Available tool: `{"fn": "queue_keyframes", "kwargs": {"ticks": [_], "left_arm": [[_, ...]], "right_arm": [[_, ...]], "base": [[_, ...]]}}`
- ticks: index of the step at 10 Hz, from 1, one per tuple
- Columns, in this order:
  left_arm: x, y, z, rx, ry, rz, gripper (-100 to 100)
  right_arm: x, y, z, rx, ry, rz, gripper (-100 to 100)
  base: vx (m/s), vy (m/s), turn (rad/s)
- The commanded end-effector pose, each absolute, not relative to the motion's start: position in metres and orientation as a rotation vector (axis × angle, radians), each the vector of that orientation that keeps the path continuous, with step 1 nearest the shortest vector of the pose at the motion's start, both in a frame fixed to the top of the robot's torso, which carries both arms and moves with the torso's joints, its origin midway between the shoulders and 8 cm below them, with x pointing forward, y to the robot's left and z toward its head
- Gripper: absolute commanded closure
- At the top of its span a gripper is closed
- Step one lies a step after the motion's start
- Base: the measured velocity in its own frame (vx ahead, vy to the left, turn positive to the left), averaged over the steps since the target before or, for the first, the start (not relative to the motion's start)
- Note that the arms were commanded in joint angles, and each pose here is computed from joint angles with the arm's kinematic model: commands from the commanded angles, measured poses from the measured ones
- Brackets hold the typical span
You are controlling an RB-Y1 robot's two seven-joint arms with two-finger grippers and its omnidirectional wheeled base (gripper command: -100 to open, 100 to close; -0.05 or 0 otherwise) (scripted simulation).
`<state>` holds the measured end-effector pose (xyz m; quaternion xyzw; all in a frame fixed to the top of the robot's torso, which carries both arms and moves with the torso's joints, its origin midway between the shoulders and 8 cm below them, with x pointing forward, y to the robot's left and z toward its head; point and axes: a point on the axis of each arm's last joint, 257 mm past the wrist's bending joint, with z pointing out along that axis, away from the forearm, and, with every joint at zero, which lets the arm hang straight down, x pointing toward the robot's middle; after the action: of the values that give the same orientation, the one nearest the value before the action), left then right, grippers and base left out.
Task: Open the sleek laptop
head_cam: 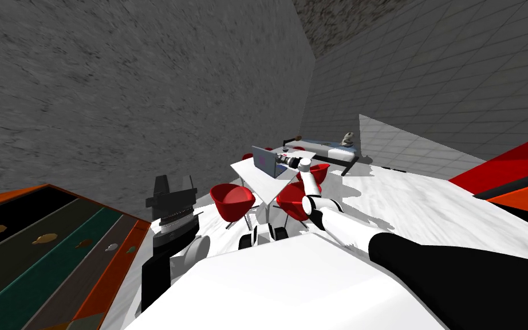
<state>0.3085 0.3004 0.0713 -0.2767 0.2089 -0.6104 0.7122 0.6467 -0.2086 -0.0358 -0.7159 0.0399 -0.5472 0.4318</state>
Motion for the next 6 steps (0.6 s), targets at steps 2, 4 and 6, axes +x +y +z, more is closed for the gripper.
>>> {"fn": "queue_keyframes", "kwargs": {"ticks": [2,4,6], "left_arm": [[0.309,0.300,0.071,-0.613,0.463,-1.353,0],[0.309,0.300,0.071,-0.613,0.463,-1.353,0],[0.308,0.300,0.071,-0.614,0.463,-1.353,0]], "right_arm": [[0.657,-0.224,-0.033,-1.791,0.153,-1.399,-100],[0.659,-0.226,-0.032,-1.793,0.160,-1.405,-100],[0.652,-0.216,-0.034,-1.787,0.127,-1.379,100]], "base": [[-0.031,-0.041,0.255],[-0.037,-0.046,0.180],[0.034,0.045,-0.246]]}}
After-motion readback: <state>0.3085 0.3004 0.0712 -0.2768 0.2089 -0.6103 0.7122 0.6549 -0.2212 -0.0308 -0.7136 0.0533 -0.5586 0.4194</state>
